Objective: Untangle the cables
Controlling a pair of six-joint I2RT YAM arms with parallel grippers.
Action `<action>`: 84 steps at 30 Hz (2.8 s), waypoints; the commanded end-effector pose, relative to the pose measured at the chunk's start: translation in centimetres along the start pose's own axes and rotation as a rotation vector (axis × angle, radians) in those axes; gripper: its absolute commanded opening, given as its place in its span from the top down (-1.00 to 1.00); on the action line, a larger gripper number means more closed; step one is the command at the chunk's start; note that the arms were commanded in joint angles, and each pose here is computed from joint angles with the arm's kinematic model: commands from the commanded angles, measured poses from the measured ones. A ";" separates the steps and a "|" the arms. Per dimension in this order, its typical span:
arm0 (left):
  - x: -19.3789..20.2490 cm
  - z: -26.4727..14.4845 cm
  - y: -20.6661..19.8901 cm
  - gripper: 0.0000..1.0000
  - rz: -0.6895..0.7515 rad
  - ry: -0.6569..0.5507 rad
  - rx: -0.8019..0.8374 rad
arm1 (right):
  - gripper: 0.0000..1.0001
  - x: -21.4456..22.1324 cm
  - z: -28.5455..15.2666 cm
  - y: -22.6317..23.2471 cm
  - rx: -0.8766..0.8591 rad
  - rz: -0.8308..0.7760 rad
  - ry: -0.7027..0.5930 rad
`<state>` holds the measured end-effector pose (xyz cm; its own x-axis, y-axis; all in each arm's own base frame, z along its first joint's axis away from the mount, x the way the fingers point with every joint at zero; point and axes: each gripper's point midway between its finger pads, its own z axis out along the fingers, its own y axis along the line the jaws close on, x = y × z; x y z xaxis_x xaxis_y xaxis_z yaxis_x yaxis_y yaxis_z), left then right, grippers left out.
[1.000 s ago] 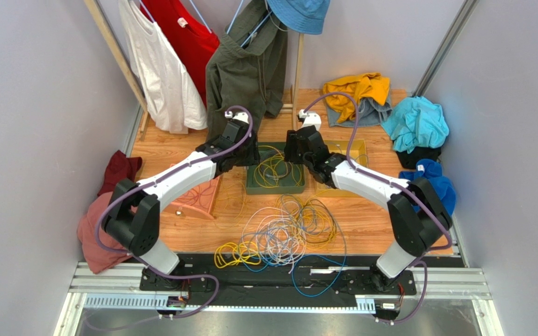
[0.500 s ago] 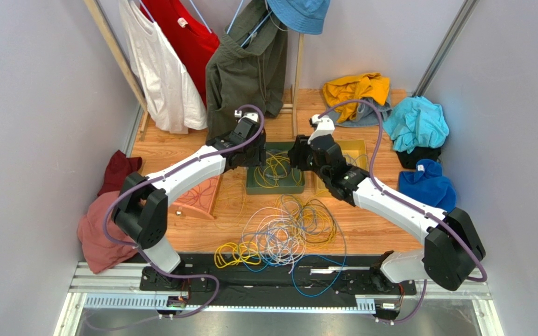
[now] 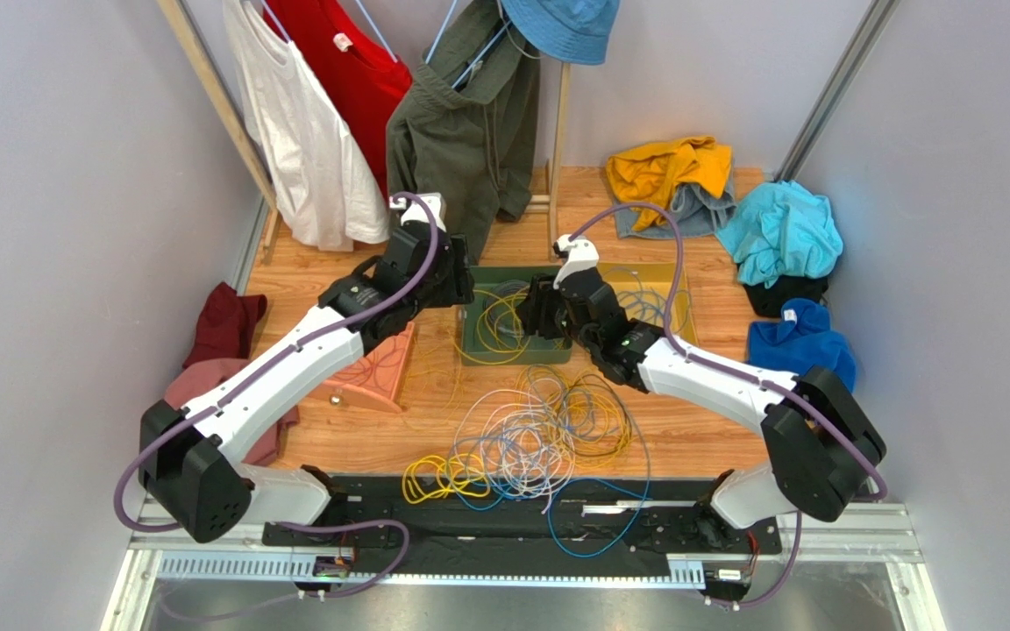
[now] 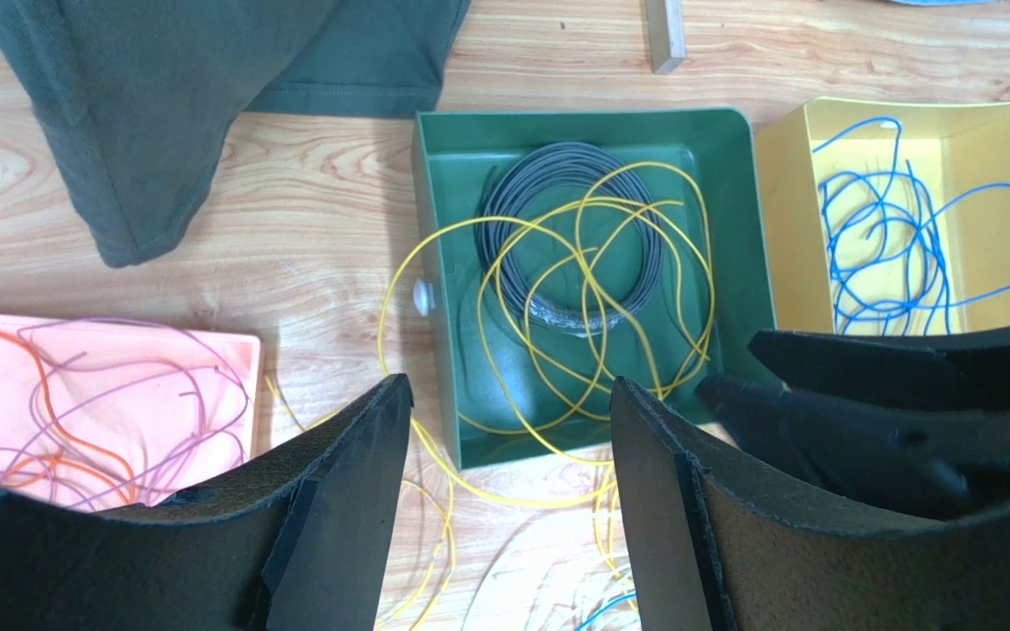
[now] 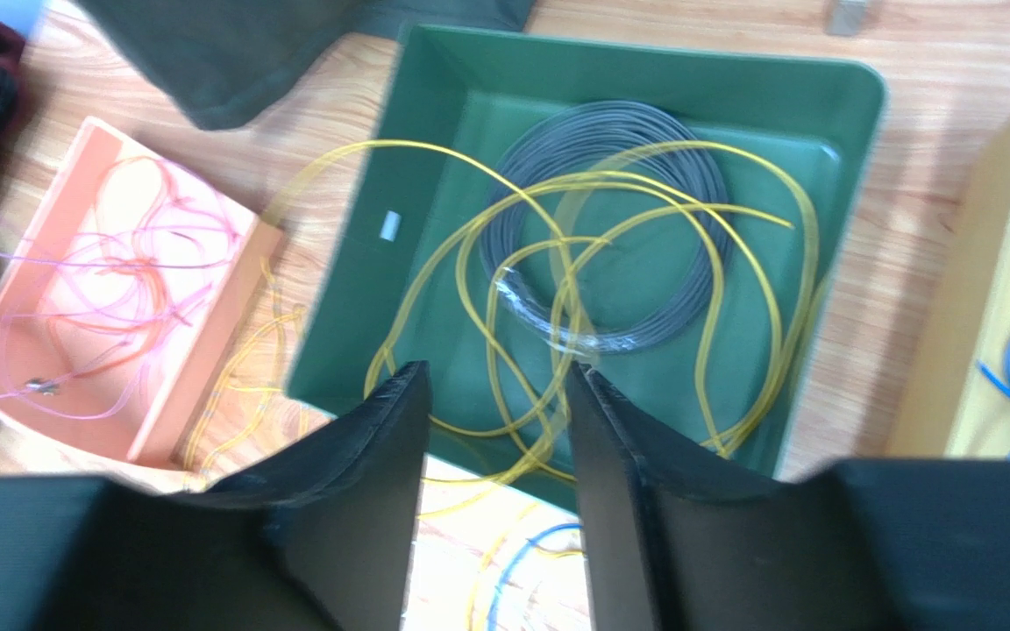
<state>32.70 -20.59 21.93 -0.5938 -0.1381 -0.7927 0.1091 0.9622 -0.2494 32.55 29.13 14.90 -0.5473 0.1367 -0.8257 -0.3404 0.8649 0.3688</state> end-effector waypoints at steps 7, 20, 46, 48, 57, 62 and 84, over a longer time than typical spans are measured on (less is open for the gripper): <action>1.2 -2.8 1.8 -0.31 -0.067 -0.037 -0.006 | -0.08 0.1 -0.7 8.0 -0.184 -0.228 -0.006; 3.1 -7.2 5.1 -0.29 -0.138 -0.087 -0.024 | -0.01 7.7 0.3 8.7 -0.078 -0.512 0.071; 4.9 -8.5 6.6 -0.29 -0.155 -0.097 -0.024 | 0.10 12.0 -1.7 4.9 0.424 -0.956 -0.155; 5.0 -8.6 6.8 -0.29 -0.152 -0.099 -0.029 | 0.10 11.6 -1.5 5.3 0.433 -0.971 -0.180; 4.9 -8.8 7.0 -0.29 -0.158 -0.109 -0.027 | 0.38 8.1 -0.7 5.3 0.459 -0.901 -0.240; 4.9 -9.0 7.1 -0.29 -0.162 -0.115 -0.029 | 0.84 6.6 -1.0 5.2 0.447 -0.853 -0.248; 7.0 -6.5 5.4 -0.46 -0.224 -0.045 0.096 | 0.23 -5.5 -0.3 8.7 -0.007 -0.188 -0.042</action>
<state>22.81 -12.47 20.54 -0.5098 -0.3446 -0.7883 0.0144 0.9127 -0.4083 35.10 34.20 24.30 -0.3212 -0.0206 -0.9468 -0.3619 0.9265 0.1027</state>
